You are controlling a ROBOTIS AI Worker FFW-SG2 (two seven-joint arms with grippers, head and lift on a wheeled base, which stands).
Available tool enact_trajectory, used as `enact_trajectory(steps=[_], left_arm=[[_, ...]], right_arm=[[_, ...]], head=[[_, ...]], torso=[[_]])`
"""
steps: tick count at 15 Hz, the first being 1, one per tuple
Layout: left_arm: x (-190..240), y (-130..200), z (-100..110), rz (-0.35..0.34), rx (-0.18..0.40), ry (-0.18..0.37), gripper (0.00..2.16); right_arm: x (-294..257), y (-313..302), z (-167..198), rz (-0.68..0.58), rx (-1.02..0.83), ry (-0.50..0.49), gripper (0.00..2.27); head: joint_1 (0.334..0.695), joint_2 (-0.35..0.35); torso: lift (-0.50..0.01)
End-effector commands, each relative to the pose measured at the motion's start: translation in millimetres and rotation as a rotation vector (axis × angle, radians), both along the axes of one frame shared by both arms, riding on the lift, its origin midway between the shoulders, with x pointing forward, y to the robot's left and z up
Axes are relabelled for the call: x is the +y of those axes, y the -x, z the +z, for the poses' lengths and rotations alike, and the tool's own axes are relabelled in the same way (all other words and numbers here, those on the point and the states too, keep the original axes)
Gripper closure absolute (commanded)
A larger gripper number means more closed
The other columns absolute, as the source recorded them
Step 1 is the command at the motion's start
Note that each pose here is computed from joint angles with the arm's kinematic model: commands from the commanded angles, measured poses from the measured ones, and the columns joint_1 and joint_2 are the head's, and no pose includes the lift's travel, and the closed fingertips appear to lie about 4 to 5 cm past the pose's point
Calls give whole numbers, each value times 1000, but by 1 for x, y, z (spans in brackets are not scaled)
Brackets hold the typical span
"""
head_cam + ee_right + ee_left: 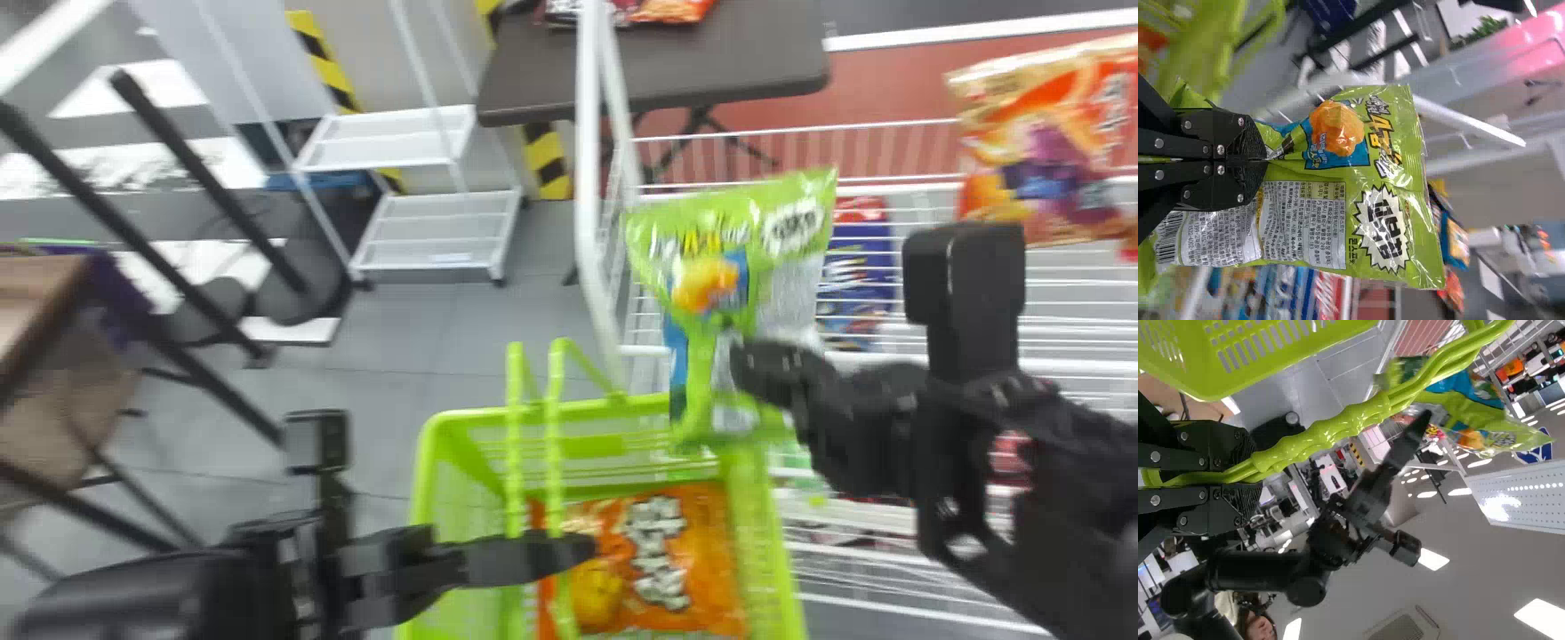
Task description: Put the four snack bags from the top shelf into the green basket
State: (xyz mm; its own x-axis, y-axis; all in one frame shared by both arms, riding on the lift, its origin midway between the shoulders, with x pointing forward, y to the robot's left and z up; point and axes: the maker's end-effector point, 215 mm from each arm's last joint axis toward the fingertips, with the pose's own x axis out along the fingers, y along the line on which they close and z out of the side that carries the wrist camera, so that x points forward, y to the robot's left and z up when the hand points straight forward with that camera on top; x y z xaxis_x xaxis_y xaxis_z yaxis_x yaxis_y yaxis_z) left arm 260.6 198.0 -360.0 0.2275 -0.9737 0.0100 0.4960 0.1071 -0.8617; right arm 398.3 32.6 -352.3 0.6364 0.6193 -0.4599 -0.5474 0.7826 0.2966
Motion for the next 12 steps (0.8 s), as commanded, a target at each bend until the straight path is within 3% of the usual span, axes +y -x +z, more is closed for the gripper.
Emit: enact_trajectory(steps=[1,3,7,12], left_arm=[[0,1,2,-5,-3,10,2148],[0,0,3,-5,-5,9,2148],[-4,-3,4,-13,-11,15,2148],[-10,-3,5,-24,-10,23,2148]], right_arm=[[33,43,-14,110,89,-15,2250],[50,71,-23,169,144,-26,2250],[73,115,-78,317,338,21,2250],[130,110,-113,435,368,3,2250]], head=[[695,350],[695,350],[695,350],[695,350]], torso=[[0],[0],[0],[0]])
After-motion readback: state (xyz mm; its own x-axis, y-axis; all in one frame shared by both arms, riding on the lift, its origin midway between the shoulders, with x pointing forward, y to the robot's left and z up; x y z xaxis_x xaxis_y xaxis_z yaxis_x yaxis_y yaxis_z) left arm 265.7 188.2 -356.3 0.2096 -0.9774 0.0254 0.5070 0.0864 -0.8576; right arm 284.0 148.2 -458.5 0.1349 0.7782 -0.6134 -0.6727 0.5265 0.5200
